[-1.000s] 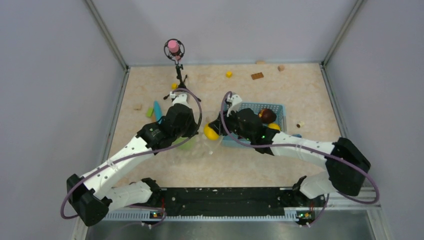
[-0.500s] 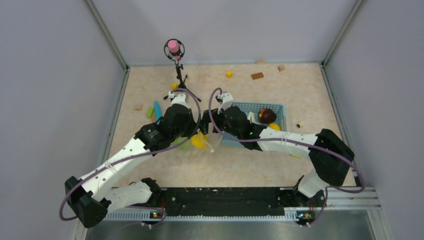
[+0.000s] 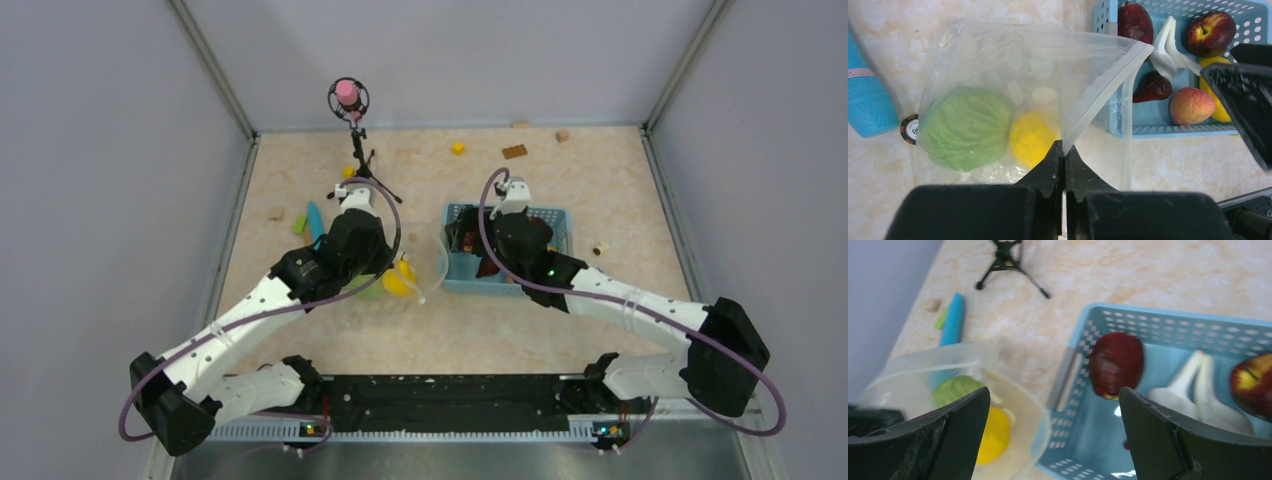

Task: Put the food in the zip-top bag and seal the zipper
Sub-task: Pick up the fake vegetable from the bin.

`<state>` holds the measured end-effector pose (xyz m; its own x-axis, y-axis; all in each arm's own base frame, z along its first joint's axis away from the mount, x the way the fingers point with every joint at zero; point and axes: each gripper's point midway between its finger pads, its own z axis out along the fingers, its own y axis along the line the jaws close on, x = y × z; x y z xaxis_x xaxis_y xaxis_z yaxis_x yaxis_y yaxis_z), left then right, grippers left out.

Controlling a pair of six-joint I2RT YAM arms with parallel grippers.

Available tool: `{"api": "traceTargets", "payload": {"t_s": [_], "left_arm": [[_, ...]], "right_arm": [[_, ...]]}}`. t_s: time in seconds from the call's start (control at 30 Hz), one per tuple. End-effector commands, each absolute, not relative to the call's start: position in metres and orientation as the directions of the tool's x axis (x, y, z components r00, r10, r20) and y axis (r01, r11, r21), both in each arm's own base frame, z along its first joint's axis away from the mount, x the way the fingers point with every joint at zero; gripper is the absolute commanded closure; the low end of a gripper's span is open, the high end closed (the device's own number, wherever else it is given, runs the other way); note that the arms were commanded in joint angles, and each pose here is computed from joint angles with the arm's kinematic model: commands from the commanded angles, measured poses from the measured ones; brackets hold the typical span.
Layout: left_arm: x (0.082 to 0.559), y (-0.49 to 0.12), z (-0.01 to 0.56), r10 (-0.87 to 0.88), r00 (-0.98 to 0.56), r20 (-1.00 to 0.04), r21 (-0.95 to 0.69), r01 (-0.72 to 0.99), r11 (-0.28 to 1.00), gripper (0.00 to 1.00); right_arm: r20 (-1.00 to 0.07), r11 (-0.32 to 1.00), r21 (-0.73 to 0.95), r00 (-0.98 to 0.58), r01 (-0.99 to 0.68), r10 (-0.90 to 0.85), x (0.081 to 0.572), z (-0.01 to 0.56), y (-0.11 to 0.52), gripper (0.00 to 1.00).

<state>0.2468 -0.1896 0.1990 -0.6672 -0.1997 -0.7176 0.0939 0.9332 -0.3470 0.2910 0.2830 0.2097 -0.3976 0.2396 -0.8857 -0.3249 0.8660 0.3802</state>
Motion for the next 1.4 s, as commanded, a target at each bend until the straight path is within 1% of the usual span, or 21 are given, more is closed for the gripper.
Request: {"api": "traceTargets", "payload": {"t_s": [0.0,0.27,0.43,0.7,0.93,1.0,1.03,1.13,1.17,1.3,1.37], "left_arm": [[0.252,-0.186,0.205,-0.218,-0.637,-0.74,-0.347,0.084,0.934,1.0],[0.253,-0.185,0.204,-0.216,-0.636,-0.741,-0.341,0.08,0.937,1.0],[0.253,-0.185,0.204,-0.213,-0.634,-0.743,-0.337,0.079,0.938,1.0],[0.254,-0.184,0.203,-0.209,-0.633,-0.745,-0.33,0.077,0.941,1.0],[0.254,-0.185,0.202,-0.207,-0.638,-0.742,-0.329,0.077,0.941,1.0],[0.254,-0.185,0.202,-0.209,-0.638,-0.741,-0.332,0.078,0.94,1.0],[0.254,-0.185,0.202,-0.208,-0.639,-0.741,-0.331,0.078,0.94,1.0],[0.254,-0.185,0.202,-0.208,-0.639,-0.741,-0.331,0.078,0.94,1.0],[0.254,-0.186,0.202,-0.207,-0.639,-0.741,-0.332,0.08,0.94,1.0],[0.253,-0.186,0.203,-0.208,-0.639,-0.74,-0.336,0.084,0.938,1.0],[0.253,-0.186,0.203,-0.21,-0.639,-0.74,-0.339,0.085,0.937,1.0]], "right_arm": [[-0.843,0.914,0.367,-0.476,-0.172,0.249,0.313,0.17,0.244,0.02],[-0.812,0.936,0.315,-0.555,-0.154,0.182,0.353,0.134,0.248,0.03],[-0.761,0.923,0.345,-0.626,-0.17,0.17,0.375,0.101,0.259,0.08],[-0.771,0.915,0.359,-0.611,-0.185,0.179,0.393,0.085,0.268,0.11],[-0.779,0.926,0.344,-0.596,-0.152,0.192,0.397,0.077,0.262,0.19],[-0.782,0.932,0.341,-0.587,-0.12,0.21,0.399,0.077,0.256,0.22],[-0.784,0.933,0.339,-0.584,-0.117,0.211,0.399,0.078,0.256,0.26],[-0.79,0.928,0.344,-0.579,-0.142,0.204,0.396,0.083,0.257,0.48],[-0.791,0.927,0.345,-0.578,-0.149,0.202,0.394,0.086,0.257,0.51],[-0.811,0.916,0.356,-0.549,-0.186,0.204,0.382,0.115,0.251,0.57],[-0.829,0.892,0.379,-0.519,-0.247,0.209,0.369,0.139,0.251,0.58]]}}
